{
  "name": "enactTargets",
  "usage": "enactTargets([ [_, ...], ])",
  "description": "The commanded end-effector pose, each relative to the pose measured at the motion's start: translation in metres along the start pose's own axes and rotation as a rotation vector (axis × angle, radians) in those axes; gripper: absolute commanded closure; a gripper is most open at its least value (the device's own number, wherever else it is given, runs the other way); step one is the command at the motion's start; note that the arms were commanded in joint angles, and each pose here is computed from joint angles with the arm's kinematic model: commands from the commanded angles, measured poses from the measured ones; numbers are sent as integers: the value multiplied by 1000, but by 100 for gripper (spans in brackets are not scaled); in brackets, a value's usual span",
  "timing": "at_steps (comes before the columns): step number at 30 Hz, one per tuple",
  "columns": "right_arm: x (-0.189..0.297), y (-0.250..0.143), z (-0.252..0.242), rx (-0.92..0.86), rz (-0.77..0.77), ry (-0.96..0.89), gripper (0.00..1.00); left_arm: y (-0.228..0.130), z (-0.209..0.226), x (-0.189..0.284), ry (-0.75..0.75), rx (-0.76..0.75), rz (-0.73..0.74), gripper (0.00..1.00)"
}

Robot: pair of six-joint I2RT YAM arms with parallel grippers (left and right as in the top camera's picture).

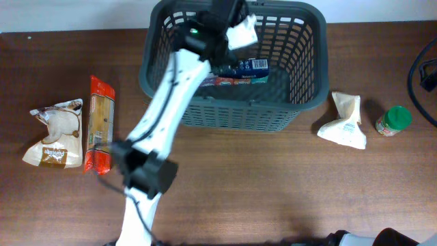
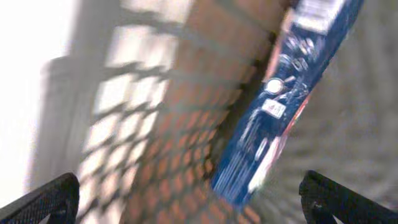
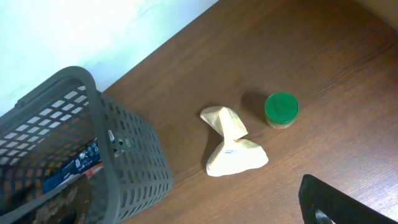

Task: Pack container
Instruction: 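Lower the blue box into the basket and open the left gripper, then grasp the orange-topped pasta package with the left gripper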

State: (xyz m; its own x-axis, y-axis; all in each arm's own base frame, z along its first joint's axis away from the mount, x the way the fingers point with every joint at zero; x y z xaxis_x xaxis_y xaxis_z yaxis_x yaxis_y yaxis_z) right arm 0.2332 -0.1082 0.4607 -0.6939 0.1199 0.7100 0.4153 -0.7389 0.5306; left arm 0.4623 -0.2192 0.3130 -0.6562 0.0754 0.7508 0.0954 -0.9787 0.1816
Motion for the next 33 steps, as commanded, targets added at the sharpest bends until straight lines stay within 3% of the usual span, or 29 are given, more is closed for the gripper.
enactTargets([
  [1,0,2,-1,3,-6,-3,1,-32,42,103,173,323,-62,1],
  [6,0,2,-1,2,-6,-3,1,-102,57,149,219,670,5,2],
  [8,0,2,-1,3,-6,-3,1,-142,57,150,211,860,90,8],
  [15,0,2,-1,3,-6,-3,1,-263,35,112,-30,1186,333,11],
  [17,0,2,-1,3,-6,-3,1,-289,27,94,-92,1243,386,6],
  [23,0,2,-1,2,-6,-3,1,-350,-13,27,-323,1300,562,1],
  [27,0,2,-1,3,-6,-3,1,-371,-57,-26,-575,1198,609,2],
  [33,0,2,-1,3,-6,-3,1,-387,-87,-87,-656,1201,657,2],
])
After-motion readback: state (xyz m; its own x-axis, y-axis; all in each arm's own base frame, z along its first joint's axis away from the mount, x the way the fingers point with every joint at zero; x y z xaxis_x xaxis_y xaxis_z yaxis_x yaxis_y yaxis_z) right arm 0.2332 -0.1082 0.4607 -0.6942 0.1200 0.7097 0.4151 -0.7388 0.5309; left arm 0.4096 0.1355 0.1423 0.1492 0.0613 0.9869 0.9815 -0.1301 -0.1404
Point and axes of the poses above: each gripper's point midway between its finger pads, its own x axis back along the fingers, its own z axis along the line the jaws close on, y = z × x, the point moved 7 cm from there along x, back along the fingers, and after that the axes turned 13 degrees about -x, right-handed, at the moved point
